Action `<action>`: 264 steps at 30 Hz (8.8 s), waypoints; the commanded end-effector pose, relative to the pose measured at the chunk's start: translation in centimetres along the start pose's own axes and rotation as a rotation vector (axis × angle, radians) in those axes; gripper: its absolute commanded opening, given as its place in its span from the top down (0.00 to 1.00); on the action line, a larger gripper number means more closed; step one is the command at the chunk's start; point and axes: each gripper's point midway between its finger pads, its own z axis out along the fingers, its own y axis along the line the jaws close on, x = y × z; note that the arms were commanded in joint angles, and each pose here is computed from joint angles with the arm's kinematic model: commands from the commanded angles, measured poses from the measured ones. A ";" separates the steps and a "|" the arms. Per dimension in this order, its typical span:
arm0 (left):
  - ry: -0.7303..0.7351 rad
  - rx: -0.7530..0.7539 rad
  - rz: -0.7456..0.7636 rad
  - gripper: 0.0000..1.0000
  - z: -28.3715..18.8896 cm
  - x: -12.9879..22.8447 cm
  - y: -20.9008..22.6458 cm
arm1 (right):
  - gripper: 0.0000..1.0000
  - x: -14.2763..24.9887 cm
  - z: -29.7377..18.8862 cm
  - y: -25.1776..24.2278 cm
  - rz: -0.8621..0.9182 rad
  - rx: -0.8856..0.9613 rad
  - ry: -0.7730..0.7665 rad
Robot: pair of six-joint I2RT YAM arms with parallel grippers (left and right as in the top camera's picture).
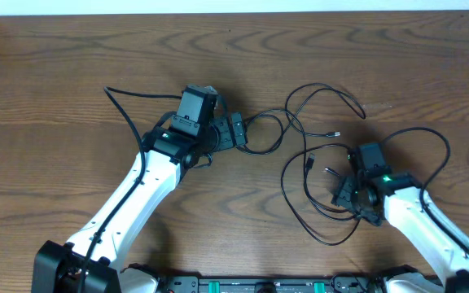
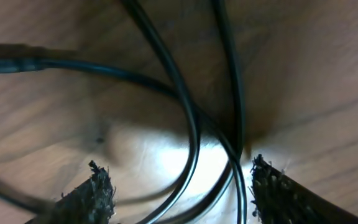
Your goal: Untangle cables
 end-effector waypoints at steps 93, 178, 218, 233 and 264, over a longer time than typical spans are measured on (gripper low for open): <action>-0.002 -0.013 -0.002 0.01 0.1 -0.1 0.3 | 0.99 -13.2 -26.7 10.4 -0.391 -0.500 -0.377; -0.002 -0.013 -0.002 0.01 0.1 -0.1 0.3 | 0.99 -0.8 -20.5 21.4 -1.082 -0.467 -0.203; -0.002 -0.013 -0.002 0.01 0.1 -0.1 0.3 | 0.99 -38.1 -16.3 -3.9 -0.533 0.259 -0.671; -0.002 -0.013 -0.002 0.01 0.1 -0.1 0.3 | 0.94 -37.5 -3.8 -6.1 -0.612 0.365 -0.389; -0.002 -0.013 -0.002 0.01 0.1 -0.1 0.3 | 0.02 -29.4 -16.4 9.3 -0.594 -0.125 -0.541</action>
